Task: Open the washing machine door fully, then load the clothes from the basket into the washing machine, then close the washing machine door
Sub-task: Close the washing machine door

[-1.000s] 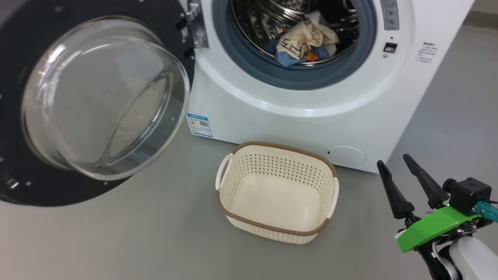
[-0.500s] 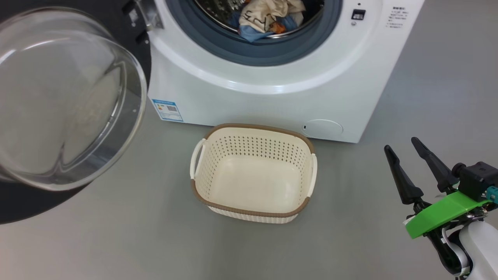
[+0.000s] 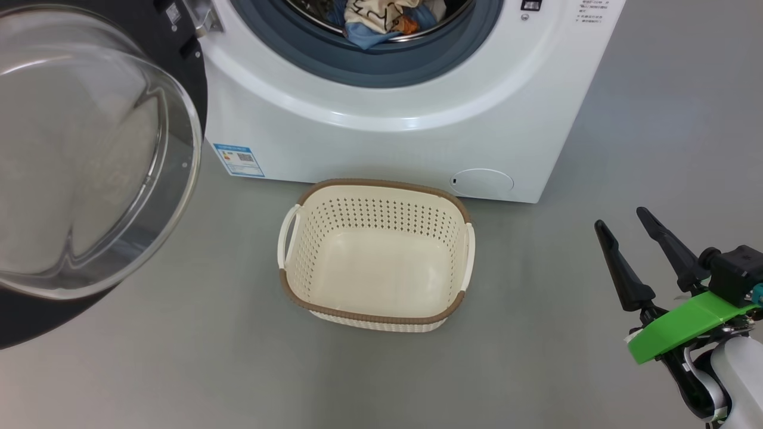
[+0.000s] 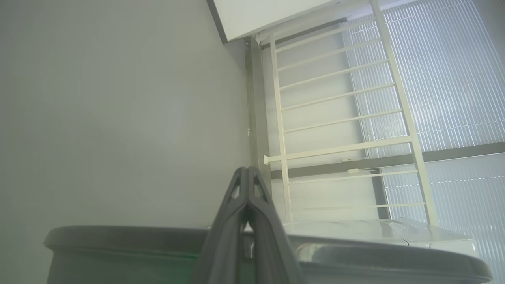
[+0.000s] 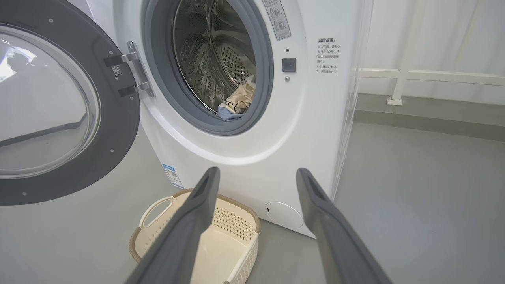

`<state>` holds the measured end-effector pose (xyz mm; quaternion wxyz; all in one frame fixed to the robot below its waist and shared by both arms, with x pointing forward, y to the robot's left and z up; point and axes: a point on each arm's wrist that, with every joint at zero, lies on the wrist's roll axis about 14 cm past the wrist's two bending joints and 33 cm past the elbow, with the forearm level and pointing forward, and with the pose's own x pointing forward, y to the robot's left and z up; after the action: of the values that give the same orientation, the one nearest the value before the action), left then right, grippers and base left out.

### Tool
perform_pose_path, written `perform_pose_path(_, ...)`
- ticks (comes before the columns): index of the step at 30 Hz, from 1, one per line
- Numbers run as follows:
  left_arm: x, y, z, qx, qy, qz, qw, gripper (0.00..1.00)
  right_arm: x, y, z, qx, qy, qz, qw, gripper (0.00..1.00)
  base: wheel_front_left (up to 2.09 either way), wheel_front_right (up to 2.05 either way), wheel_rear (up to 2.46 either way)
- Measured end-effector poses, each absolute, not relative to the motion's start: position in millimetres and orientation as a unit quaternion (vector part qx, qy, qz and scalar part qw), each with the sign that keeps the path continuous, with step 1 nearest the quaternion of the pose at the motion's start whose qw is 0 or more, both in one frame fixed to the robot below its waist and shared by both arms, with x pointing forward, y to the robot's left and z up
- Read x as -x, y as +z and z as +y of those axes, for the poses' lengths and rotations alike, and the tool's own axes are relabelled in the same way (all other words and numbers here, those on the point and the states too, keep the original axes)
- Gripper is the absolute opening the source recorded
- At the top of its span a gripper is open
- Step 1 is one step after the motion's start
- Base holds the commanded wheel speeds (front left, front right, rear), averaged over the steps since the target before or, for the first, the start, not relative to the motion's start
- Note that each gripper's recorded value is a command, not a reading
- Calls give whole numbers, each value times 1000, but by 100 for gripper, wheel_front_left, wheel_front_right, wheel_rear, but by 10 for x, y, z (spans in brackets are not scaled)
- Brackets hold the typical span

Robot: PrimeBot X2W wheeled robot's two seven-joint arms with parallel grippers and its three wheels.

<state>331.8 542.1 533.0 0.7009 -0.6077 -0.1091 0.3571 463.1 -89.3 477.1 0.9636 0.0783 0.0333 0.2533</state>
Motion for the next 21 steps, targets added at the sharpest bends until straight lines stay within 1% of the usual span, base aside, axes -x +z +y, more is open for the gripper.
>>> perform_pose_path(8,-3327,5328,5240,615,303,-20,728,0,-4617,4870,-823,-78,261,22,962,100,0,0,0)
perform_pose_path(21,-3274,5306,4810,607,206,92,762,0,-4552,5081,-610,-93,276,-1,957,100,0,0,0)
